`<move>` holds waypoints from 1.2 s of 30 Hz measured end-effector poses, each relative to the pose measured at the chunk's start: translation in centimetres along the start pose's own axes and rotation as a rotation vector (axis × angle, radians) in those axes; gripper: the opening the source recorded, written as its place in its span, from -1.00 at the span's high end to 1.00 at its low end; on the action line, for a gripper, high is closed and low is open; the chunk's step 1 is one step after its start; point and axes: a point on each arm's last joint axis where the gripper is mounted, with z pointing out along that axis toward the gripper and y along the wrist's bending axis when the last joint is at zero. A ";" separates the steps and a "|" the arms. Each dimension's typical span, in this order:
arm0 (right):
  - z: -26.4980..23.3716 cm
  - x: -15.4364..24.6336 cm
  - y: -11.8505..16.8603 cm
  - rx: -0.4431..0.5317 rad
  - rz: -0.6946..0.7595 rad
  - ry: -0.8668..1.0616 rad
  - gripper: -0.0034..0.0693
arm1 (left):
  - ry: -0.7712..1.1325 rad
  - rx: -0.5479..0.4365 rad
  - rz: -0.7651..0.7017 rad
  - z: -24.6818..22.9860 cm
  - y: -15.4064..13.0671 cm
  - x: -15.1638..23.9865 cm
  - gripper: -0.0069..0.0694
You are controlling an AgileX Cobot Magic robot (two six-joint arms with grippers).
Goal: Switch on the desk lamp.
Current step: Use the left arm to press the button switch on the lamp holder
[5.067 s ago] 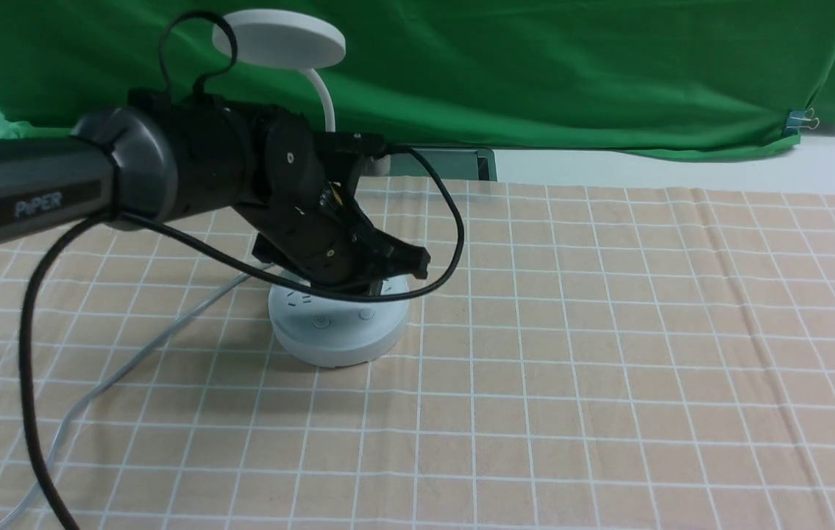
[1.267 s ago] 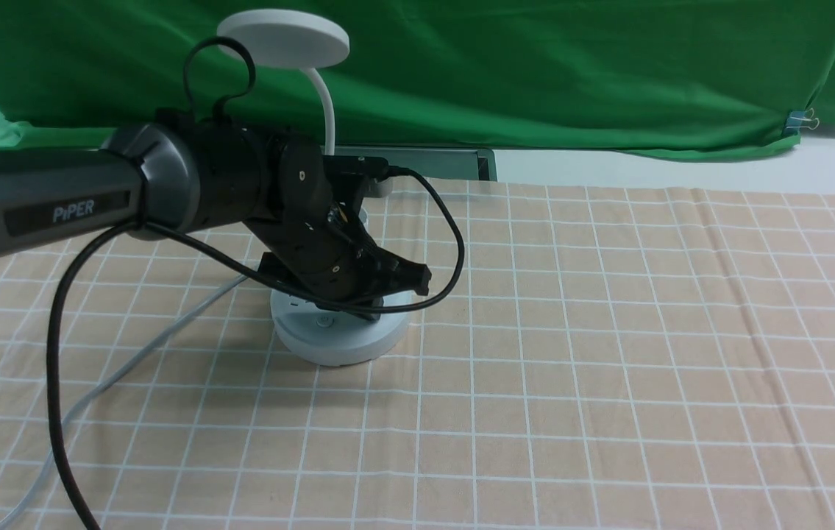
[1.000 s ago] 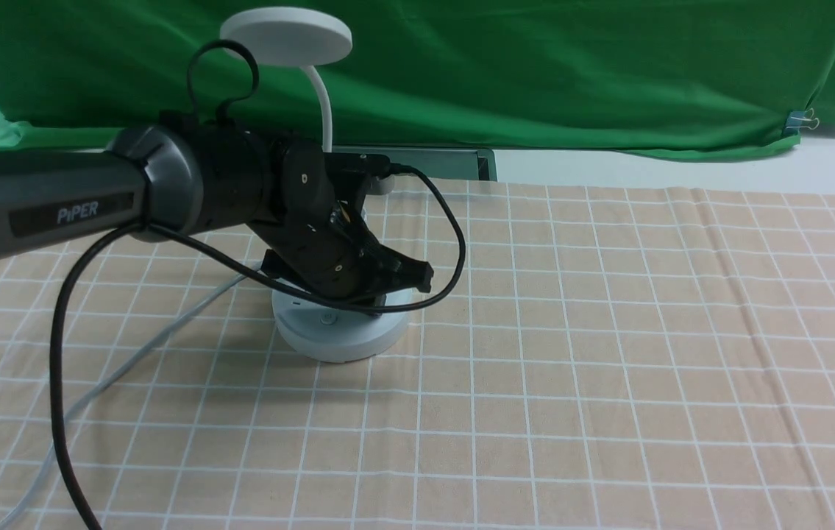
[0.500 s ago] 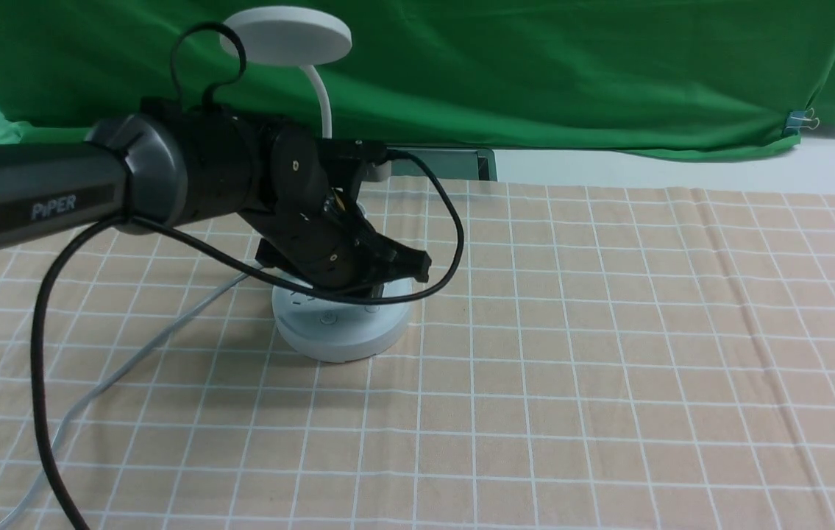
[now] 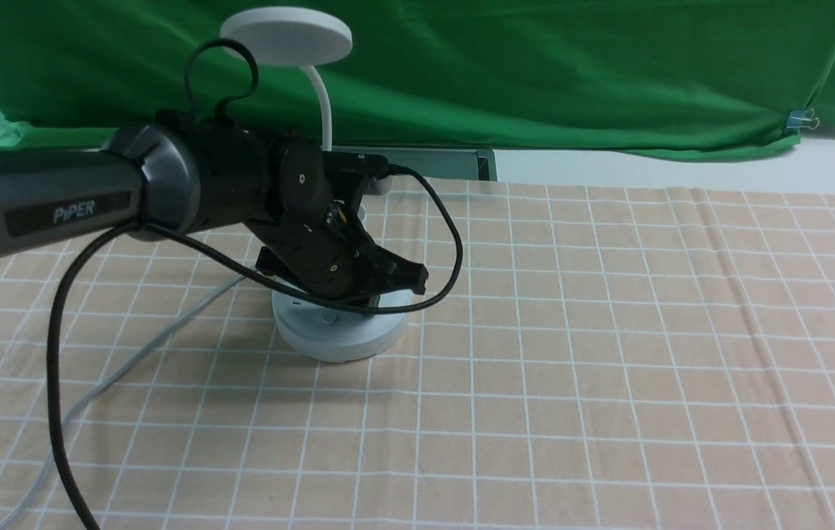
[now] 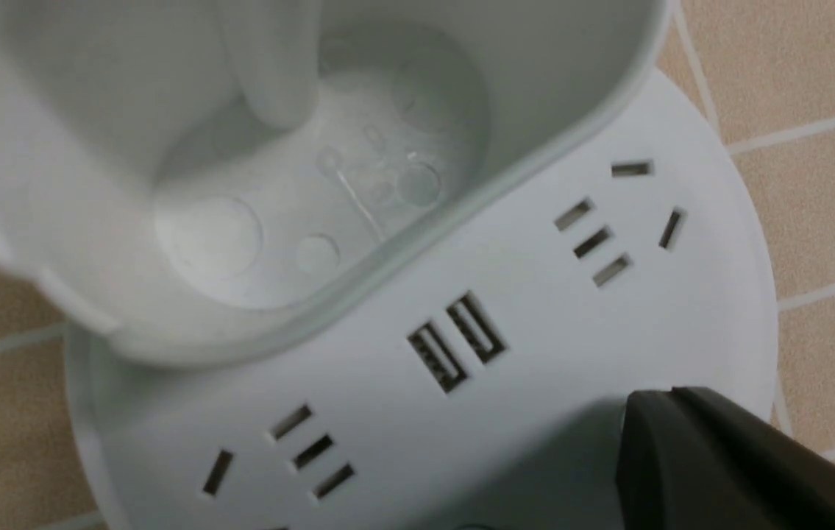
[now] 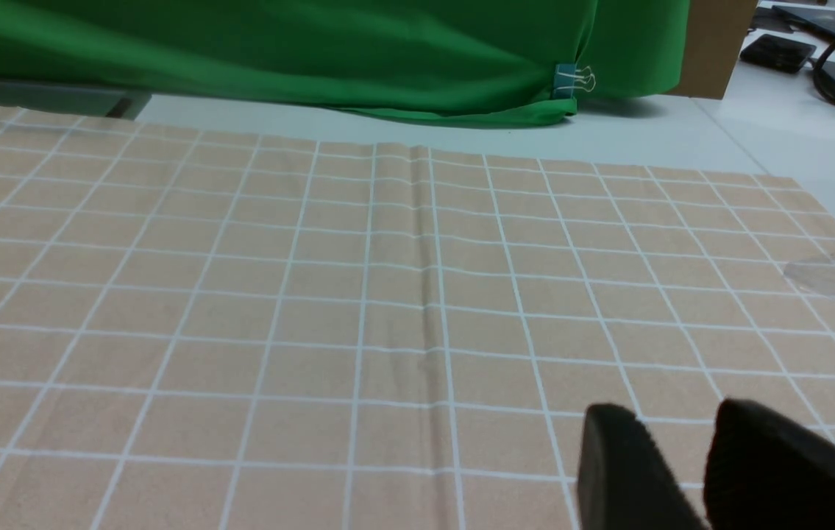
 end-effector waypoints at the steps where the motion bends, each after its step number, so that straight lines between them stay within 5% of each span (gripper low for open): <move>1: 0.0 0.0 0.0 0.000 0.000 0.000 0.24 | 0.000 0.000 0.000 0.0 0.0 0.0 0.82; 36: 0.0 0.0 0.0 0.000 0.000 0.000 0.24 | -0.020 -0.010 -0.008 0.3 0.1 -0.1 0.82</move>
